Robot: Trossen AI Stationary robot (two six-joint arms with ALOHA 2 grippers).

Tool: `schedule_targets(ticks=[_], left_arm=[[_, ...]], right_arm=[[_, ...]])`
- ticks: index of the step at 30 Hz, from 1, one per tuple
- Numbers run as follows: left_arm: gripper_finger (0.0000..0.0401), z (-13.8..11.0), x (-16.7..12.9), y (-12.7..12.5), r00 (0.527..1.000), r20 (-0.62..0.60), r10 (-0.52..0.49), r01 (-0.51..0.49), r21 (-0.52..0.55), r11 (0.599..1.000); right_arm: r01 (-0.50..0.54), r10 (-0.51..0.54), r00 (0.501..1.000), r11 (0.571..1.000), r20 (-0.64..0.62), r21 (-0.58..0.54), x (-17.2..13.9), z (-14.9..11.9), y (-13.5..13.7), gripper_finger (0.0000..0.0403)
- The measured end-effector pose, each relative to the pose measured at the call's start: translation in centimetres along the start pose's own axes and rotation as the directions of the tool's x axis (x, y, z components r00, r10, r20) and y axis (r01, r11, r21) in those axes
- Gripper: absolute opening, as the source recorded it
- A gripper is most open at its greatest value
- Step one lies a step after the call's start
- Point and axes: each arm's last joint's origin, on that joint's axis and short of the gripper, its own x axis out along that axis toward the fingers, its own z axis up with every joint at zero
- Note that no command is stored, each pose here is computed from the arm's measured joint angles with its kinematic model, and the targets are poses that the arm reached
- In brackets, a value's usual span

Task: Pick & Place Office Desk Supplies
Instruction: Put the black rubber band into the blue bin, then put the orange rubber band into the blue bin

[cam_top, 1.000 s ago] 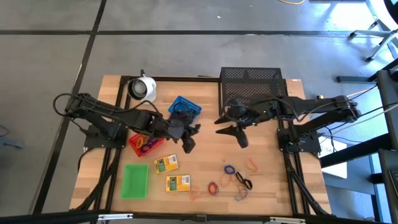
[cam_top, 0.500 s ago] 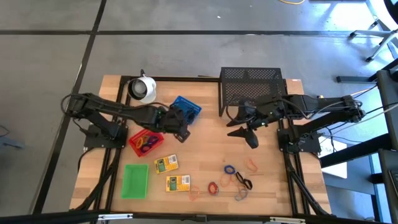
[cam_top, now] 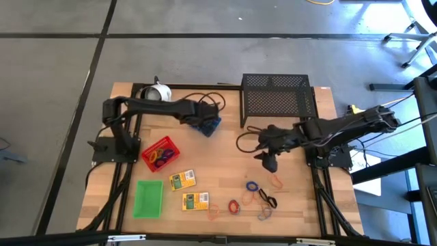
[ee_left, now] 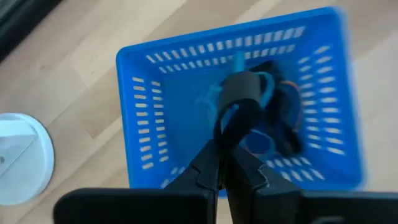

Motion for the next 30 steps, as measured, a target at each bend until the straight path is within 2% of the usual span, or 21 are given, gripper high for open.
schedule_targets(ticks=[3,8,12,16,24,27,30], left_arm=[[0.001,0.6,1.4,0.6,0.999,-0.041,0.006,-0.007,-0.005,1.0],[0.0016,1.1,2.7,1.4,0.997,-0.075,0.025,-0.026,-0.021,0.999],[0.0042,1.2,2.8,1.5,0.997,-0.076,0.027,-0.026,0.019,0.999],[0.0077,1.2,2.7,1.5,0.997,-0.076,0.025,-0.024,0.017,1.0],[0.0133,1.3,0.8,2.2,0.999,-0.047,-0.003,0.002,-0.02,1.0],[0.0145,1.2,-0.3,2.6,0.998,-0.043,-0.046,0.043,-0.065,0.997],[0.015,1.2,-1.5,2.9,0.995,-0.034,-0.098,0.094,-0.099,0.991]], right_arm=[[0.048,-0.04,0.997,0.991,-0.068,0.127,1.5,-1.8,-0.9,0.0201],[0.085,-0.025,0.98,0.949,-0.196,0.303,3.1,-4.7,-1.6,0.0201],[0.107,0.011,0.959,0.911,-0.283,0.399,3.8,-6.7,-1.4,0.0201],[0.152,0.03,0.937,0.86,-0.347,0.487,4.1,-8.4,-1.0,0.0201],[0.278,0.02,0.899,0.745,-0.438,0.606,4.5,-11.7,-0.6,0.0197],[0.3,0.017,0.889,0.734,-0.458,0.61,4.5,-12.5,-0.3,0.0188],[0.3,0.019,0.884,0.742,-0.467,0.599,4.4,-13.1,0.0,0.0179]])
